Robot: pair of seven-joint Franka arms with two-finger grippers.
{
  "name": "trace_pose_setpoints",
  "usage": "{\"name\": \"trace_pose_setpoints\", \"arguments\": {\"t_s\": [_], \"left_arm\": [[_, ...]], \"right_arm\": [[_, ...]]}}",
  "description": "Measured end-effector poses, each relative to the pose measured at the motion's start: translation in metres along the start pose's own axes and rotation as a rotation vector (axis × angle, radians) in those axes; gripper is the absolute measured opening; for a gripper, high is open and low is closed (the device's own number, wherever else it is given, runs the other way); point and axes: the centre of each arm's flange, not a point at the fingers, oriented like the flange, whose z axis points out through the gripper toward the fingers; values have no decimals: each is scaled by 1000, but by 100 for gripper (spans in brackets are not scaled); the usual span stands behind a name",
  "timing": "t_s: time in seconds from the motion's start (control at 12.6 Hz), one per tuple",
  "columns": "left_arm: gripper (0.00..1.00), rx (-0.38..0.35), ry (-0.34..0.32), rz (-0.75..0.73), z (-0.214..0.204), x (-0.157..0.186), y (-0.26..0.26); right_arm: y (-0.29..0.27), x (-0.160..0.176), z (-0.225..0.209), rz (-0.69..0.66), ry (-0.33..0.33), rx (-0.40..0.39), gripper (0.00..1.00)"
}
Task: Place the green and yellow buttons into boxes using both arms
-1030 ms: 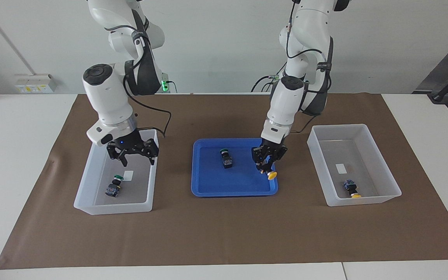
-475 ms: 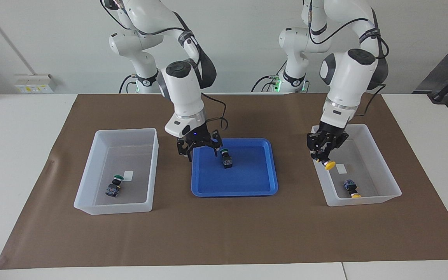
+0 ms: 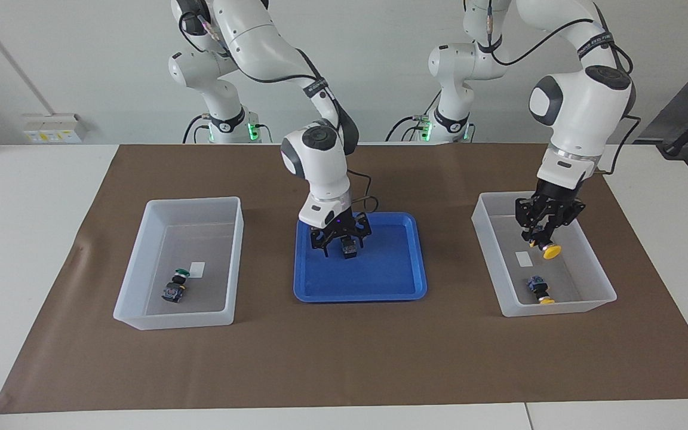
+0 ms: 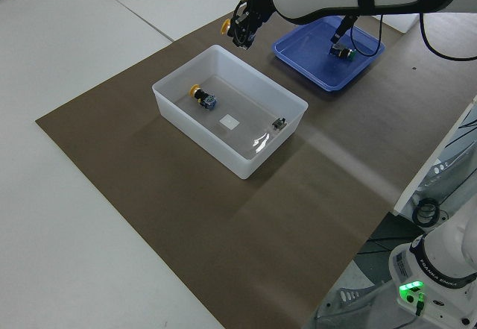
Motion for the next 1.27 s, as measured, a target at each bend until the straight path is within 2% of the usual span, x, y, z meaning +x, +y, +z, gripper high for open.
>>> {"name": "trace_pose_setpoints", "arguments": {"t_s": [0.24,0.48,0.55,0.63,0.79,0.95,1.11,1.27], "left_arm": [[45,-115,-13,13,24,-18,-58],[45,-117,-4,41,53,-37,-75],[45,-116,-8,57,61,-42,-73],[45,-116,-16,73,68,-47,-73],[45,-116,-34,92,86,-55,-75],[45,-110,-50,99,112,-62,-77],[45,-106,-67,99,134,-71,-76],[45,-97,-66,98,147,-77,-76]], "right_arm": [[-12,-10,9,-22,-17,-2,100],[-12,-11,10,-23,-20,-4,66],[-11,-11,10,-20,-20,-5,50],[-11,-11,9,-7,-19,-5,41],[-11,-8,6,23,-13,-3,41],[-4,4,-22,48,-15,-10,41],[20,24,-86,96,-18,-19,41],[74,38,-147,180,-15,-28,41]]}}
